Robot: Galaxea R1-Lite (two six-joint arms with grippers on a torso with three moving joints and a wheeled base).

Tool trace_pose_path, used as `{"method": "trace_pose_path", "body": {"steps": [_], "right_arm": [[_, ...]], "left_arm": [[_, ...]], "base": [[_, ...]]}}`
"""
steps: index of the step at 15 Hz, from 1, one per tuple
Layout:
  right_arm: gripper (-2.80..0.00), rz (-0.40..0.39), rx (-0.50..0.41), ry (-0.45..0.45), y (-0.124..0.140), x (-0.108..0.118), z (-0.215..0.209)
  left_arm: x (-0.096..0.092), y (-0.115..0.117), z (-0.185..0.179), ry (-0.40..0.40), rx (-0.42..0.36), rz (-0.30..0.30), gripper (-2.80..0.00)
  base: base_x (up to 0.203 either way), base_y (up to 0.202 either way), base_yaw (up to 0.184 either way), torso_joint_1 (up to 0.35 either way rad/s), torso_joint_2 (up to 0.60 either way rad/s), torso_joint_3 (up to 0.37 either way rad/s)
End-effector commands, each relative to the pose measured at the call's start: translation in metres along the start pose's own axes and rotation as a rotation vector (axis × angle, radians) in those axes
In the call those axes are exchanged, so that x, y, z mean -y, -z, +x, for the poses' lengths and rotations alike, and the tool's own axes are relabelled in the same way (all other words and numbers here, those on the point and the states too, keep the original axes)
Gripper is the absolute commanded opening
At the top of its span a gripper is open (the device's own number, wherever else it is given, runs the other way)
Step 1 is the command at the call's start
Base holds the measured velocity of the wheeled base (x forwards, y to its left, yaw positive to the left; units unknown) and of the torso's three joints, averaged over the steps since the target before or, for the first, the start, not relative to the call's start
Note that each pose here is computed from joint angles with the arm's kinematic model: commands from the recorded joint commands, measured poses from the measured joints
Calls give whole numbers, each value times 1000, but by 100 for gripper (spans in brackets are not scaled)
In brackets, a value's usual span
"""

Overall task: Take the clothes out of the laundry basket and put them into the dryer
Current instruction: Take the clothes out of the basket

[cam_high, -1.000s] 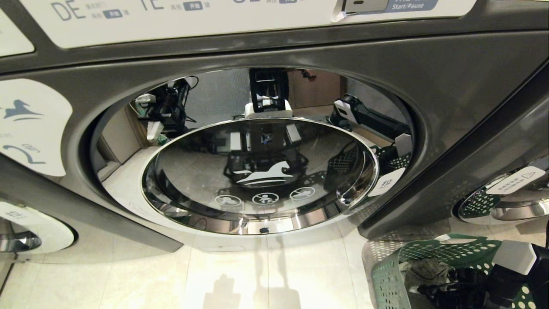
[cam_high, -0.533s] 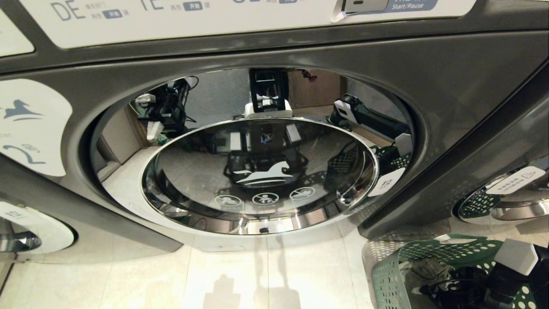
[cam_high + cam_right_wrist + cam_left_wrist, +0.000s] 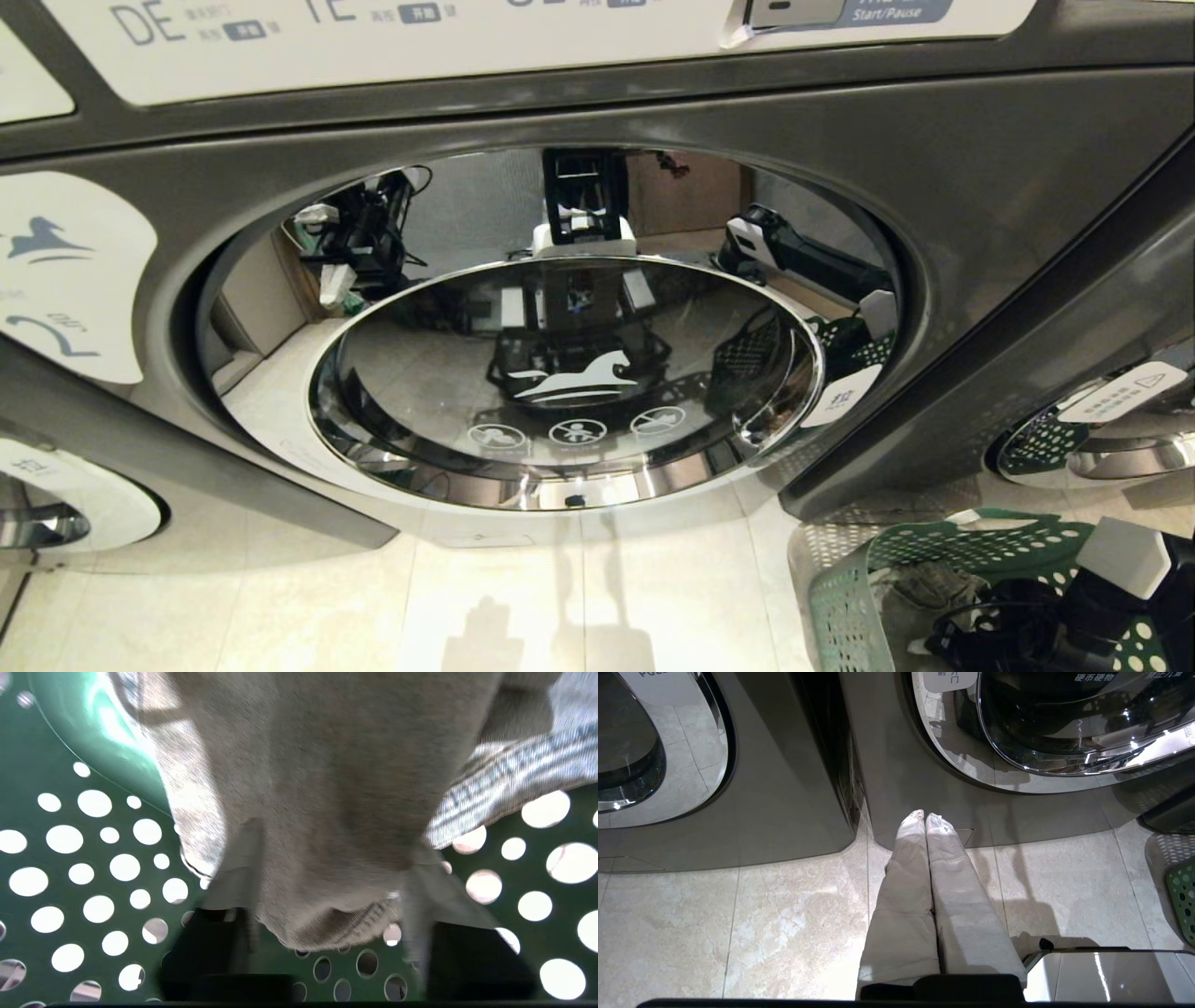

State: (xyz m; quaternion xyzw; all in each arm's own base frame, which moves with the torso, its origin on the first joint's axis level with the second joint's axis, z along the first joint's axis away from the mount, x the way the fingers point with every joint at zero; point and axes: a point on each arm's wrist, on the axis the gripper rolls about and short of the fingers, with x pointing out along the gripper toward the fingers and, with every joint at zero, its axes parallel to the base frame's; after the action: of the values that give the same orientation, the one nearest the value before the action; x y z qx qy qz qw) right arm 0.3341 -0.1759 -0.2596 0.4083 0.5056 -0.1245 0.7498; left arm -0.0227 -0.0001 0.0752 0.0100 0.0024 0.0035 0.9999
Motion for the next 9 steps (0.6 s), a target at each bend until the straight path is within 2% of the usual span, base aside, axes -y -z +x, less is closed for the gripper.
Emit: {"method": "trace_pose_path", "body": {"steps": [1,9], "right_arm": [[-280,5,-6,-1,0,0,0],[-280,31,-14,12,4,-2,-13]], "left_arm": [[0,0,0,-1,-1,0,-280],[0,0,0,-1,-1,0,-280]], "base": [[0,0,0,0,0,0],[0,0,0,0,0,0]]}}
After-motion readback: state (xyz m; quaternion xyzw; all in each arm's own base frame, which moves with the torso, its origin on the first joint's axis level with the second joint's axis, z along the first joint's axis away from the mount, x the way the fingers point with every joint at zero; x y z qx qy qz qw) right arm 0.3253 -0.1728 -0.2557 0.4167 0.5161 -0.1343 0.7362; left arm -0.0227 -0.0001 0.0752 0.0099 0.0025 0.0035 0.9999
